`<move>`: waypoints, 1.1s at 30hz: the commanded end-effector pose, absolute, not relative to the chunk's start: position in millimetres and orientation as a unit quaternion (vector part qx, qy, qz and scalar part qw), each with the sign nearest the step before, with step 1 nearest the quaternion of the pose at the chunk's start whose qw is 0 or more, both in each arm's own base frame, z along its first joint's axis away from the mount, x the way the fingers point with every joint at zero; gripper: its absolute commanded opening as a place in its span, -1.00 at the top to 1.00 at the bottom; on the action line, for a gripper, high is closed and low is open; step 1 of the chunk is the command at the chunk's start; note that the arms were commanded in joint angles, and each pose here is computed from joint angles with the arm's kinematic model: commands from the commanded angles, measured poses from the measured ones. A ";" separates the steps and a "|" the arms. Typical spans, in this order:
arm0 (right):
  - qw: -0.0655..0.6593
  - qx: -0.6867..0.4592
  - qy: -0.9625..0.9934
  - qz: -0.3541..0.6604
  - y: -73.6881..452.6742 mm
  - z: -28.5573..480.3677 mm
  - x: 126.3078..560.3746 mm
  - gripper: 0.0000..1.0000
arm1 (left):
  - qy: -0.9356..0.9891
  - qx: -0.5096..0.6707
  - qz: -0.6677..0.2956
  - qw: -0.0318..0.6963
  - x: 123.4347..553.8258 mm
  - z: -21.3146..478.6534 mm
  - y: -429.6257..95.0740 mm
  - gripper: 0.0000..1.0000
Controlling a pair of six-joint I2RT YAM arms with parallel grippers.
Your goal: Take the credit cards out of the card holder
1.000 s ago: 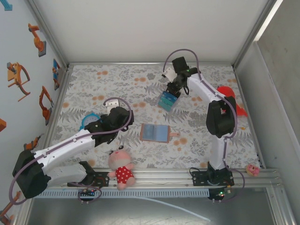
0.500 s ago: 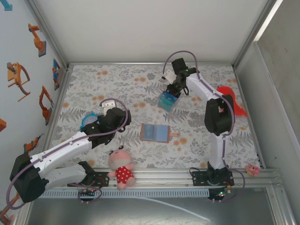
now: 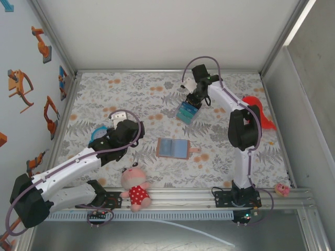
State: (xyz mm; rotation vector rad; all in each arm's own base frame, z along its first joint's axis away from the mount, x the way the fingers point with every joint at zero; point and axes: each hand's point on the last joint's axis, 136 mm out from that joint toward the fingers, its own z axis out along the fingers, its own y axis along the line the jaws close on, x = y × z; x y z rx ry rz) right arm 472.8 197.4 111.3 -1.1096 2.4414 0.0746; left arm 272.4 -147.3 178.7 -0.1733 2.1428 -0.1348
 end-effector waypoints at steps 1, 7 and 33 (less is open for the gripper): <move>0.234 -0.402 0.885 0.028 196.0 120.5 476.5 0.68 | 0.873 -0.085 -0.043 0.479 270.7 178.8 -136.3 -0.94; 0.239 -0.392 0.888 0.034 196.9 127.6 474.8 0.69 | 0.870 -0.091 -0.042 0.483 270.6 181.0 -133.0 -0.94; 0.293 -0.095 0.949 0.064 192.1 179.9 357.5 0.38 | 0.803 -0.182 0.006 0.568 269.2 210.7 -81.5 -0.94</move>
